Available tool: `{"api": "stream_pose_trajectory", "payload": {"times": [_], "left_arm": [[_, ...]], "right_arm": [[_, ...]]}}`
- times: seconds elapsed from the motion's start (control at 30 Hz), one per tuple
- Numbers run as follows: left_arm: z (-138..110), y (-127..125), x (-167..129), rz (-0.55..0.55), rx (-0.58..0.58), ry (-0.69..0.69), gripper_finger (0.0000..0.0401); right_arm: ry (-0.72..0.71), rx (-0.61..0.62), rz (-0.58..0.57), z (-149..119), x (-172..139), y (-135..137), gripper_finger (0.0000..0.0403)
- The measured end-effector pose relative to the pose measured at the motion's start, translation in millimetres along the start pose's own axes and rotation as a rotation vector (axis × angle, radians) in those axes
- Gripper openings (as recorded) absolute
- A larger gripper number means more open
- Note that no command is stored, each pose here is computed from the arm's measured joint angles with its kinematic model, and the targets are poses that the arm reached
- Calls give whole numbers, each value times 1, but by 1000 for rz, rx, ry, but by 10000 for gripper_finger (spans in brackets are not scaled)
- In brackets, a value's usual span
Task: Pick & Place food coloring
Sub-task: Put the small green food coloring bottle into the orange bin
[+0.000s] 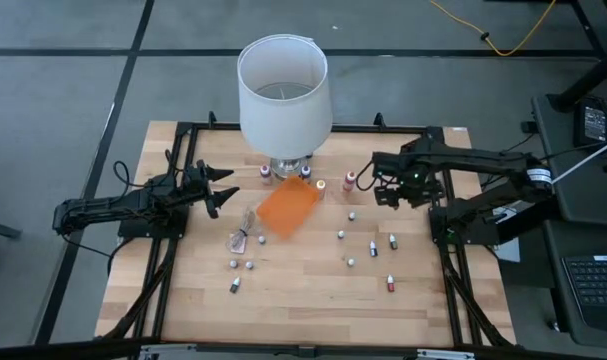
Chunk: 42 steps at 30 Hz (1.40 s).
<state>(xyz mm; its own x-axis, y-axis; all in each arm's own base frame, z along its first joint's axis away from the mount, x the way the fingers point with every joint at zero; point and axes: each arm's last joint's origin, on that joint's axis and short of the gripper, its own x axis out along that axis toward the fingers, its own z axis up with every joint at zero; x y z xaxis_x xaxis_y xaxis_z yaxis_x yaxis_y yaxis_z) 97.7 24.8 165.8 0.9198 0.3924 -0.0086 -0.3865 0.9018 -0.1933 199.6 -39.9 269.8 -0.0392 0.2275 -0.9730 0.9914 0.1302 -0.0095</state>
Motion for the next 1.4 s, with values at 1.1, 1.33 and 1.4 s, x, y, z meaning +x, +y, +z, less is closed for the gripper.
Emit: {"api": "stream_pose_trajectory", "payload": {"times": [1.1, 1.33, 1.4], "left_arm": [[0, 0, 0, 0, 0, 0, 294], [0, 0, 0, 0, 0, 0, 294], [0, 0, 0, 0, 0, 0, 294]], "right_arm": [[295, -7, 101, 41, 109, -4, 244], [344, 16, 112, 42, 121, -10, 244], [361, 9, 112, 43, 124, -10, 244]]}}
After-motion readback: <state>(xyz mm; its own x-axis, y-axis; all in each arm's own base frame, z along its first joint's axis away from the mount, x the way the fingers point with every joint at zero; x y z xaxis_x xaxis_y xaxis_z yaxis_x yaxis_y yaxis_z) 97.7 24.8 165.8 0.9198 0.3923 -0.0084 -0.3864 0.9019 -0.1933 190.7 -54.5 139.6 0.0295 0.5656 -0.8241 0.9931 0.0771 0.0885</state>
